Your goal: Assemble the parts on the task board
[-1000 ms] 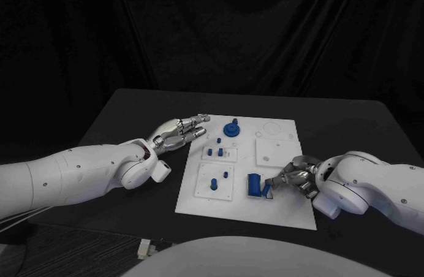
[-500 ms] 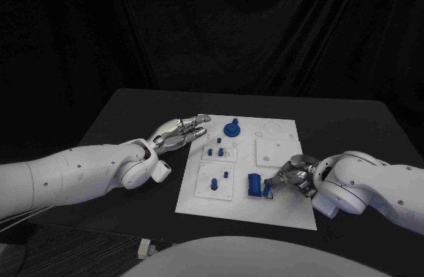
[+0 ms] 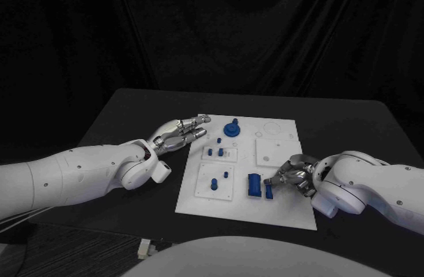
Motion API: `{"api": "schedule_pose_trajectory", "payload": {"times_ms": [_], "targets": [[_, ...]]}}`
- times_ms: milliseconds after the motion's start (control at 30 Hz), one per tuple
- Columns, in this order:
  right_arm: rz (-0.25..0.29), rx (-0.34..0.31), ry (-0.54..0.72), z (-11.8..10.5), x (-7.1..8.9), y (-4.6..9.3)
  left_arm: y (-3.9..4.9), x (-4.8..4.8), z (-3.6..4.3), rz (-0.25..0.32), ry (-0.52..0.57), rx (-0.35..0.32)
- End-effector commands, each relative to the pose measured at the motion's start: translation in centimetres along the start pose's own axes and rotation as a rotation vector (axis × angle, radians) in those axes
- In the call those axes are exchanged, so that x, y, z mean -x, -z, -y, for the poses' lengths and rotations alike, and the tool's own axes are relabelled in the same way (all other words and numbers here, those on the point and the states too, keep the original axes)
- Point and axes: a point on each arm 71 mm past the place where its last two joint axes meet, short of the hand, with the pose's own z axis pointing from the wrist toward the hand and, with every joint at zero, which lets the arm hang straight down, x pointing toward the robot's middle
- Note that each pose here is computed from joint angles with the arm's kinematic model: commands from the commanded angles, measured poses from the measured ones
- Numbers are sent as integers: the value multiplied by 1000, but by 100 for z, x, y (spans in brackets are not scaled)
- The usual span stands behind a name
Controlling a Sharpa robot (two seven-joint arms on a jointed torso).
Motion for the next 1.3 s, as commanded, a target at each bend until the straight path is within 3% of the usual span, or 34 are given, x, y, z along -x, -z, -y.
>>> {"api": "schedule_pose_trajectory", "payload": {"times_ms": [33, 533, 833, 1133, 1300], "targets": [[1, -11, 5, 11, -15, 1, -2, -20, 62, -10, 11, -91], [0, -11, 8, 16, -15, 5, 4, -26, 47, -11, 14, -87], [32, -2, 40, 45, 16, 37, 12, -24, 46, -9, 13, -88], [103, 18, 19, 110, 68, 140, 21, -18, 47, -7, 13, -88], [178, 99, -3, 122, 113, 260, 28, -15, 52, -5, 11, -92]]}}
